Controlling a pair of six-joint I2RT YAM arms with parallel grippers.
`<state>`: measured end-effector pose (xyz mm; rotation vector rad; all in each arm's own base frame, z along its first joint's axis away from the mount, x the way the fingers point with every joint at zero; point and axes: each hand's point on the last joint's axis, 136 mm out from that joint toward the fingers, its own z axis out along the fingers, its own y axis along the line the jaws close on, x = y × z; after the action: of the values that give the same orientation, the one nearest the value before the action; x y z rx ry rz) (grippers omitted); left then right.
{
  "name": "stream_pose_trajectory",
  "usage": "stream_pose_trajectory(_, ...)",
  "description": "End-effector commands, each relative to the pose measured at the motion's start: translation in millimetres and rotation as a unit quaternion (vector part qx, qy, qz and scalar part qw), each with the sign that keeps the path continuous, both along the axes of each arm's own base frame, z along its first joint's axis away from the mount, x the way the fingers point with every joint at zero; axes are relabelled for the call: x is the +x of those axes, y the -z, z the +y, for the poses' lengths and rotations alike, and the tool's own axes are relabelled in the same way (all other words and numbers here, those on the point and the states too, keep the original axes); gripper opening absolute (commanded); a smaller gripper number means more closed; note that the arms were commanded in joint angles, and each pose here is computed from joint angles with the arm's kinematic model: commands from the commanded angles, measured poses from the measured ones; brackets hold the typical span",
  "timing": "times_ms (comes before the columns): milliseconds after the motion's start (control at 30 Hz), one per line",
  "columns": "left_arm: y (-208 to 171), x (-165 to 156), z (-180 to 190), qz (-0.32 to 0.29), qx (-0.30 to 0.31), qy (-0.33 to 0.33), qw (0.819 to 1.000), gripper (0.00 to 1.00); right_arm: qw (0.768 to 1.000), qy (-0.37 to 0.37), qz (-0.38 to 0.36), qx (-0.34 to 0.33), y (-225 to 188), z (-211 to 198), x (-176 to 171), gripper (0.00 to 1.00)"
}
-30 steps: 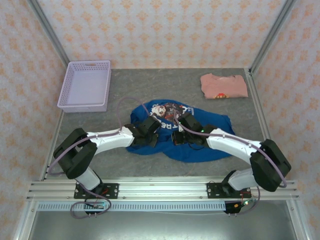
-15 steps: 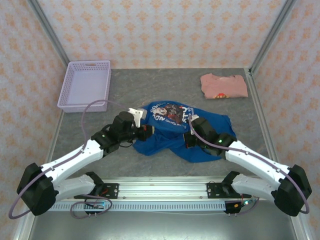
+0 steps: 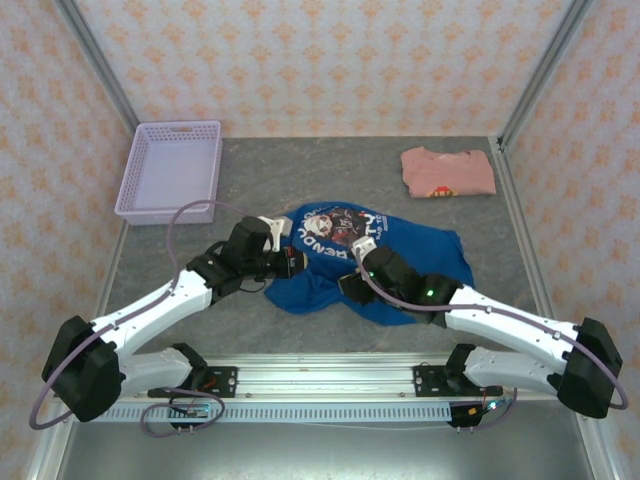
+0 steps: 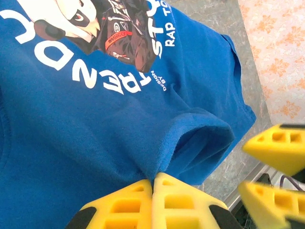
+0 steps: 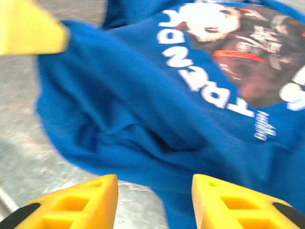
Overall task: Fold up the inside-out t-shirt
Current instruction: Adjust the T-shirt at the center of the table.
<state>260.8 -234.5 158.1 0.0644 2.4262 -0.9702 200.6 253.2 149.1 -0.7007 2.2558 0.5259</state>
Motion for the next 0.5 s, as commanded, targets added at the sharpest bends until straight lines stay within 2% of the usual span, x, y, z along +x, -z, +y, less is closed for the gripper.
stream_pose_trajectory(0, -11.3, 0.8, -0.2, 0.007, -0.007, -0.003, 1.0, 0.0, 0.996, -0.077, -0.008, 0.044, -3.7, 38.5, -7.4, 0.43)
stream_pose_trajectory(100, -11.9, 0.4, 0.5, 0.007, -0.005, -0.002, 1.0, 0.0, 0.998, -0.064, -0.002, 0.014, 16.9, 43.9, 4.2, 0.41)
stream_pose_trajectory(233, -12.3, -0.8, 2.2, 0.007, 0.0, 0.0, 1.0, 0.0, 1.0, 0.016, -0.006, -0.011, 35.9, 39.7, 36.8, 0.42)
stream_pose_trajectory(367, -11.6, -2.0, 3.3, 0.006, 0.004, 0.002, 1.0, 0.0, 0.999, 0.046, 0.003, 0.009, 46.5, 45.6, 55.3, 0.48)
stream_pose_trajectory(467, -9.6, -2.7, 5.0, 0.007, 0.01, 0.003, 1.0, 0.0, 0.997, 0.062, 0.014, 0.037, 50.8, 48.1, 65.6, 0.48)
